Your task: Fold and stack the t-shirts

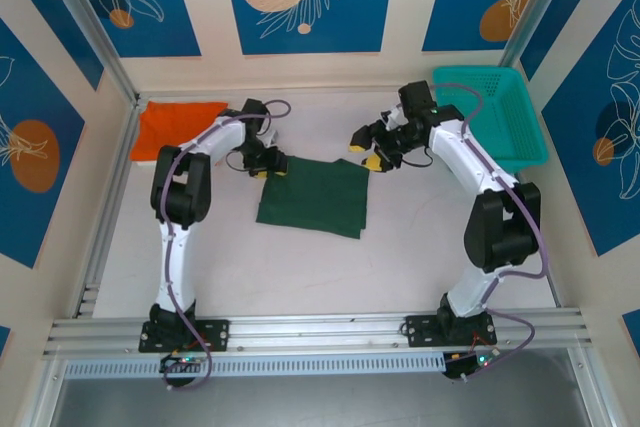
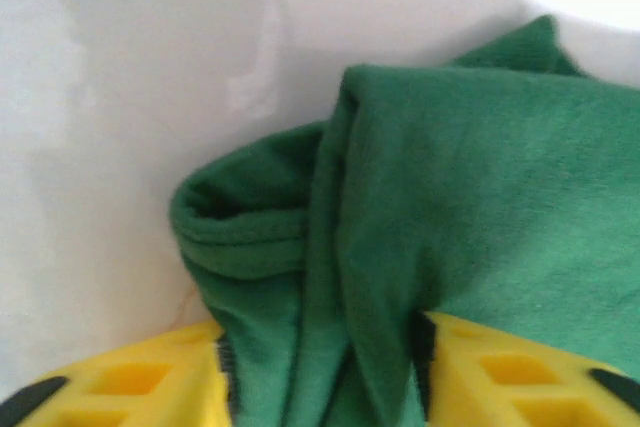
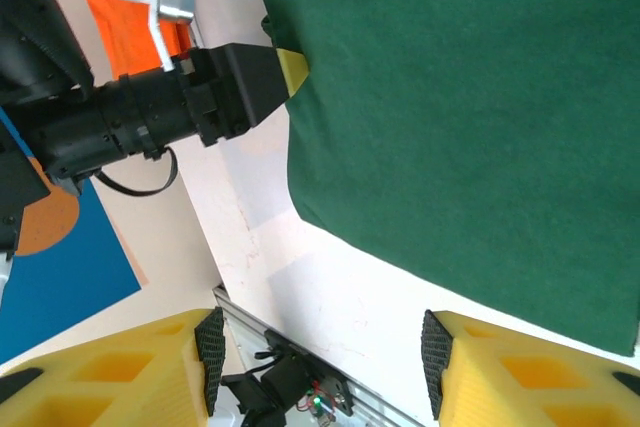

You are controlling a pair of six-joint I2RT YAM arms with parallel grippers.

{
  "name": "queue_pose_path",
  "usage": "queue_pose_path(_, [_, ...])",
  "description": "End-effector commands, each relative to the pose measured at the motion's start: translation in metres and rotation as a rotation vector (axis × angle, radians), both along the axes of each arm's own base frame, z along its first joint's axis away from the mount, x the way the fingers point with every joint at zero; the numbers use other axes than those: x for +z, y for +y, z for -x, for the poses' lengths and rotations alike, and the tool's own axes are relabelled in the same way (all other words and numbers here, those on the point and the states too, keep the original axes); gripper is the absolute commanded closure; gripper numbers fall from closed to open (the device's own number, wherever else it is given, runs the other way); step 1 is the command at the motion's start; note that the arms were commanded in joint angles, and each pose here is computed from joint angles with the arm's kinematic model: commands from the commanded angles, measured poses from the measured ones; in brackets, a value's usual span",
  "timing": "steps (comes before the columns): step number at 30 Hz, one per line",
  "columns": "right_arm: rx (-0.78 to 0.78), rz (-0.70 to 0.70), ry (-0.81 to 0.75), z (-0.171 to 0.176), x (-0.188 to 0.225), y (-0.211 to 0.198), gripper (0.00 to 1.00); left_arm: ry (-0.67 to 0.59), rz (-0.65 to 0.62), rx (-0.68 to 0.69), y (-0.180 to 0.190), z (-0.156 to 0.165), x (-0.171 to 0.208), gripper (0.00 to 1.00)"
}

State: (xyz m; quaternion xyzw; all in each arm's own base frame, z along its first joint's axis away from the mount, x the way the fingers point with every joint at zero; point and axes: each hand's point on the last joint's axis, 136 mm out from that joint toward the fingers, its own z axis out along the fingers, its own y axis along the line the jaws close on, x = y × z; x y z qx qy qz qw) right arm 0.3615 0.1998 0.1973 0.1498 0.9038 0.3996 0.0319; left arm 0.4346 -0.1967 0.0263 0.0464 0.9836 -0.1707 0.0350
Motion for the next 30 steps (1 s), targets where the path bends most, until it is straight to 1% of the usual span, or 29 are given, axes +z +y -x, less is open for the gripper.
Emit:
queue_pose_path(1, [0.017,0.026,-0.012,0.021,0.008,-0.007,0.43,0.042,-0.009,-0.071,-0.025,0.014,-0.033,0.6])
queue_pose_path(4, [0.015,0.04,-0.012,0.031,0.009,-0.012,0.43,0.0,-0.073,-0.03,-0.016,0.003,-0.036,0.75])
queue_pose_path(6, [0.014,0.046,-0.007,0.038,0.009,-0.016,0.43,-0.04,-0.127,0.004,-0.009,-0.008,-0.031,0.88])
queue_pose_path(8, [0.008,0.054,-0.001,0.045,0.01,-0.02,0.43,-0.088,-0.165,0.029,-0.004,-0.02,-0.021,0.97])
queue_pose_path(9, [0.007,0.056,-0.001,0.049,0.012,-0.021,0.43,-0.116,-0.189,0.039,-0.001,-0.027,-0.015,1.0])
queue_pose_path(13, [-0.002,0.083,0.012,0.063,0.013,-0.029,0.43,-0.219,-0.339,0.019,0.02,-0.053,0.017,1.0])
queue_pose_path(18, [-0.031,0.144,0.042,0.077,0.013,-0.045,0.43,-0.377,-0.535,-0.051,0.046,-0.086,0.079,1.0])
queue_pose_path(20, [-0.051,0.167,0.052,0.08,0.013,-0.052,0.43,-0.439,-0.586,-0.065,0.054,-0.096,0.103,1.0])
queue_pose_path(23, [-0.073,0.195,0.076,0.083,0.013,-0.059,0.43,-0.515,-0.616,-0.092,0.06,-0.11,0.135,1.0])
queue_pose_path(26, [-0.087,0.212,0.093,0.085,0.013,-0.063,0.43,-0.579,-0.65,-0.154,0.062,-0.118,0.158,1.0])
queue_pose_path(30, [-0.096,0.223,0.119,0.09,0.012,-0.065,0.43,-0.617,-0.701,-0.172,0.082,-0.121,0.181,1.0])
